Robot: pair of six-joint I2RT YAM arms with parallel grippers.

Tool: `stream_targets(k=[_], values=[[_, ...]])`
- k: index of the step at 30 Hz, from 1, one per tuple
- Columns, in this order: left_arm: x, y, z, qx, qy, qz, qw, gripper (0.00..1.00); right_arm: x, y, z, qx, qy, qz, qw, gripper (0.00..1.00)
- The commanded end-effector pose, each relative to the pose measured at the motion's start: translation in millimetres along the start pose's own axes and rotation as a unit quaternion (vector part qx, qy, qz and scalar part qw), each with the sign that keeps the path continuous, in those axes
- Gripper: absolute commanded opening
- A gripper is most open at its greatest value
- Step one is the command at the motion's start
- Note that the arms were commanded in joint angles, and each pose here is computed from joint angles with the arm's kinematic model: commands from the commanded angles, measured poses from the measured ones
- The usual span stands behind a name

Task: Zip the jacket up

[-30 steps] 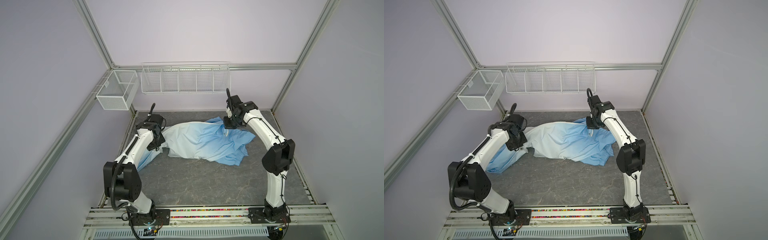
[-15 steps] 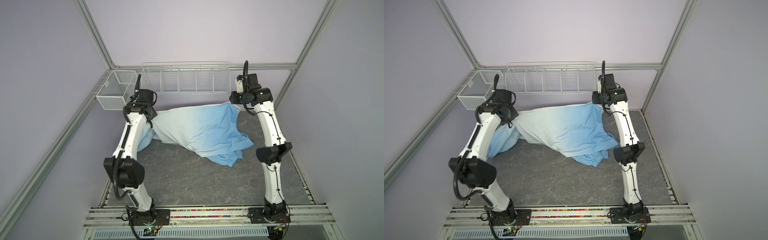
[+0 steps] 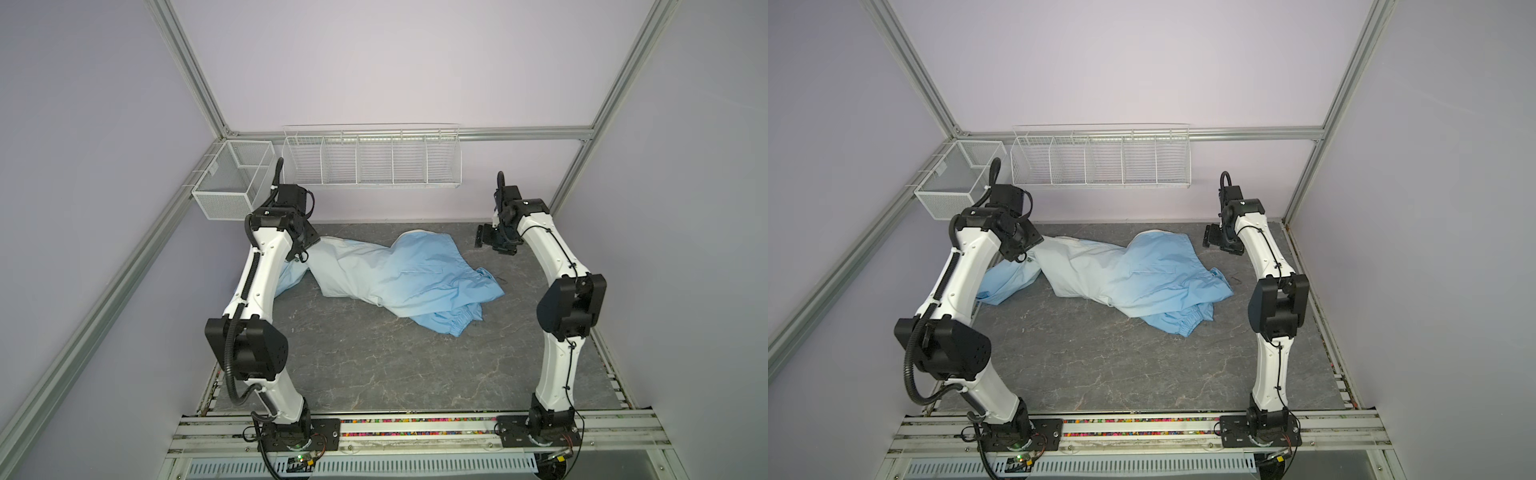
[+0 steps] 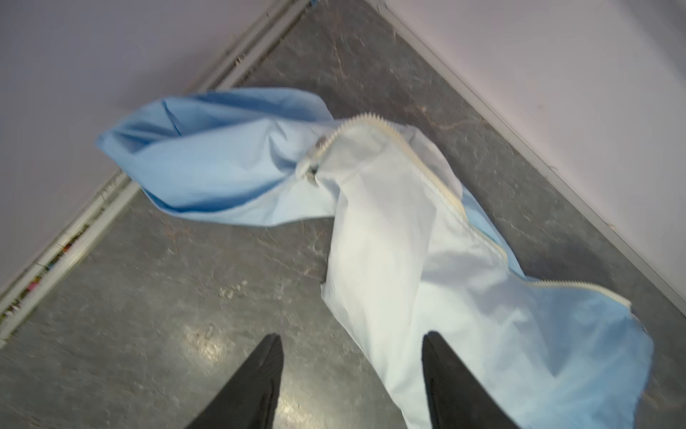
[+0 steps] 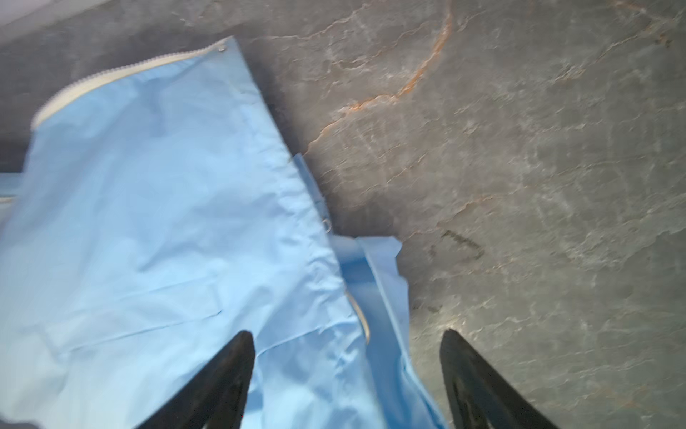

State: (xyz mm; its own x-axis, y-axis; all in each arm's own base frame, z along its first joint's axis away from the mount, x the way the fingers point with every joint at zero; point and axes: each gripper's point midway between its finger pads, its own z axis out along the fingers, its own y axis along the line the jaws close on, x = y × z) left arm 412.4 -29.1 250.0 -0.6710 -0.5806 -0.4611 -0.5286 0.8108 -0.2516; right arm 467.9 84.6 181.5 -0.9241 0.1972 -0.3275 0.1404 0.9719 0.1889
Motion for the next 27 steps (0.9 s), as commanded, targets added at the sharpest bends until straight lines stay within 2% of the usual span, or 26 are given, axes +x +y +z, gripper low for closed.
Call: stream_targets(k=[1, 5, 9, 14, 17, 21, 24, 27], values=[[86, -25, 13, 0.071, 0.124, -0.030, 0.989, 0.62, 28, 10, 0, -0.049, 0.027, -0.002, 0.998, 0.85], [174, -45, 28, 0.124, 0.204, -0.061, 0.969, 0.64, 70, 9, 22, -0.074, 0.075, 0.009, 0.994, 0.85], [212, -54, 54, 0.132, 0.232, -0.089, 0.960, 0.63, 96, 10, 39, -0.094, 0.099, 0.019, 0.990, 0.85], [218, -56, 87, 0.100, 0.239, -0.067, 0.964, 0.63, 123, 11, 62, -0.097, 0.135, 0.027, 0.986, 0.80], [215, -56, 111, 0.080, 0.234, -0.049, 0.968, 0.61, 135, 20, 71, -0.113, 0.148, 0.031, 0.982, 0.67], [204, -56, 144, 0.045, 0.224, -0.023, 0.973, 0.53, 164, 49, 74, -0.122, 0.172, -0.011, 0.977, 0.48], [192, -63, 162, 0.031, 0.220, -0.003, 0.975, 0.49, 187, 69, 75, -0.135, 0.192, -0.036, 0.971, 0.38], [178, -73, 175, 0.027, 0.212, 0.015, 0.977, 0.49, 209, 87, 73, -0.145, 0.208, -0.060, 0.966, 0.33]])
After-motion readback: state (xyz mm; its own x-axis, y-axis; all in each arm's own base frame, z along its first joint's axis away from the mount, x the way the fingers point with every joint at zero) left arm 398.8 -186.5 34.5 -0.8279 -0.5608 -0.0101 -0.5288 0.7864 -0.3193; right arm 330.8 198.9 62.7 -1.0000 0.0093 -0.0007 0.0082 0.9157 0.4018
